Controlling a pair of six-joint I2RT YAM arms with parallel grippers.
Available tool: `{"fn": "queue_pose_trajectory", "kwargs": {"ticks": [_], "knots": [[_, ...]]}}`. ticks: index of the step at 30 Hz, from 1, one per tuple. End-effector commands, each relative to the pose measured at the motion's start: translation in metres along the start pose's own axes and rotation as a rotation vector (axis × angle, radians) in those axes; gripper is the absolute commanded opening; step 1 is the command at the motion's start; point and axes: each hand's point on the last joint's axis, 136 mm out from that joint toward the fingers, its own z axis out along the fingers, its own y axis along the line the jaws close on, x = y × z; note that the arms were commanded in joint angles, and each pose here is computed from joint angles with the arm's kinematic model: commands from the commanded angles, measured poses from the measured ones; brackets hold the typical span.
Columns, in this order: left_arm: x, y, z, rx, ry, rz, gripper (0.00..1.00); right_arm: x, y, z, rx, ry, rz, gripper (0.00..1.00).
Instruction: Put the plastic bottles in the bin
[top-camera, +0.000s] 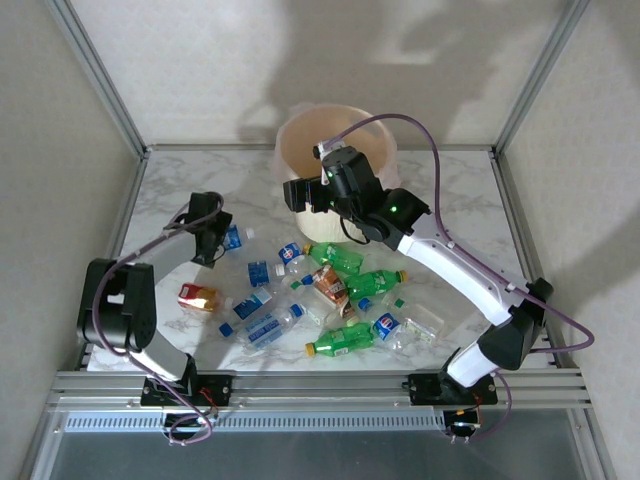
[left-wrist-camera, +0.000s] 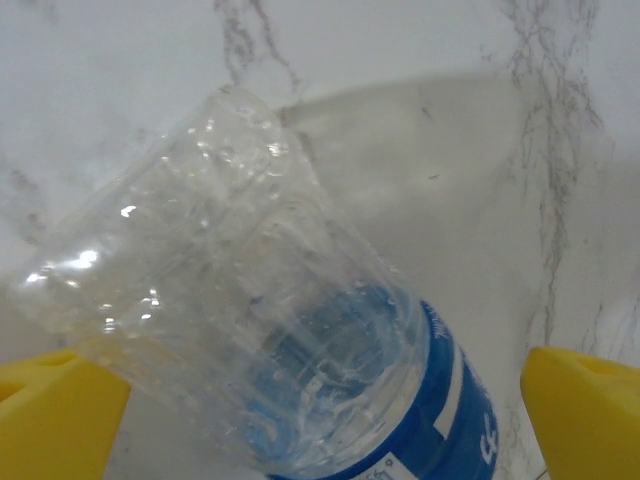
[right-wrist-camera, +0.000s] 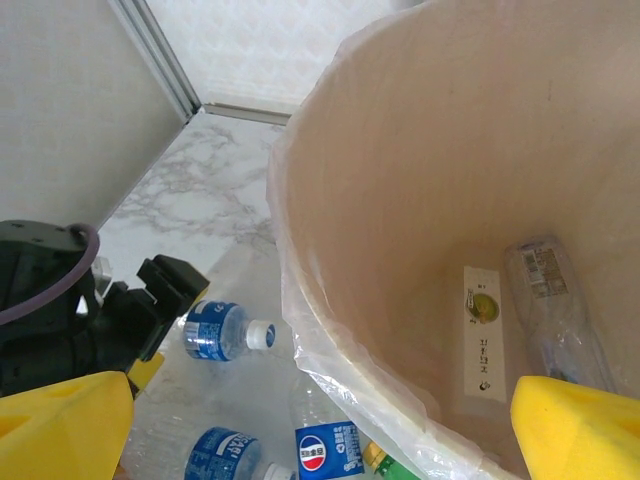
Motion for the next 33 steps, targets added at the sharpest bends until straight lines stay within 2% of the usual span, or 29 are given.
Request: {"fn": "queue_pose_trajectory", "kwargs": {"ticks": [1,8,14,18,26,33], "knots": [[-0.014,0.000,0.007,-0.056,-0.055,-0.076,0.99,-0.010,0.005,-0.012,-0.022,-0.039,0.016,0.97],[-0.014,0.007,0.031,-0.129,-0.046,-0.004,0.95,-0.008,0.002,-0.010,-0.002,-0.032,0.009,0.97],[-0.018,0.005,0.039,-0.139,-0.053,0.038,0.93,-0.003,0.001,-0.008,0.002,-0.020,0.010,0.97],[-0.016,0.006,0.045,-0.133,-0.027,0.055,0.81,0.000,-0.001,-0.008,0.010,-0.015,0.011,0.95],[-0.019,0.001,0.035,-0.102,-0.041,0.096,0.74,0.004,-0.005,-0.009,0.022,-0.017,0.032,0.92],[-0.024,-0.024,0.003,-0.009,-0.068,0.178,0.69,0.006,0.010,-0.011,-0.076,-0.012,0.074,0.92]]}}
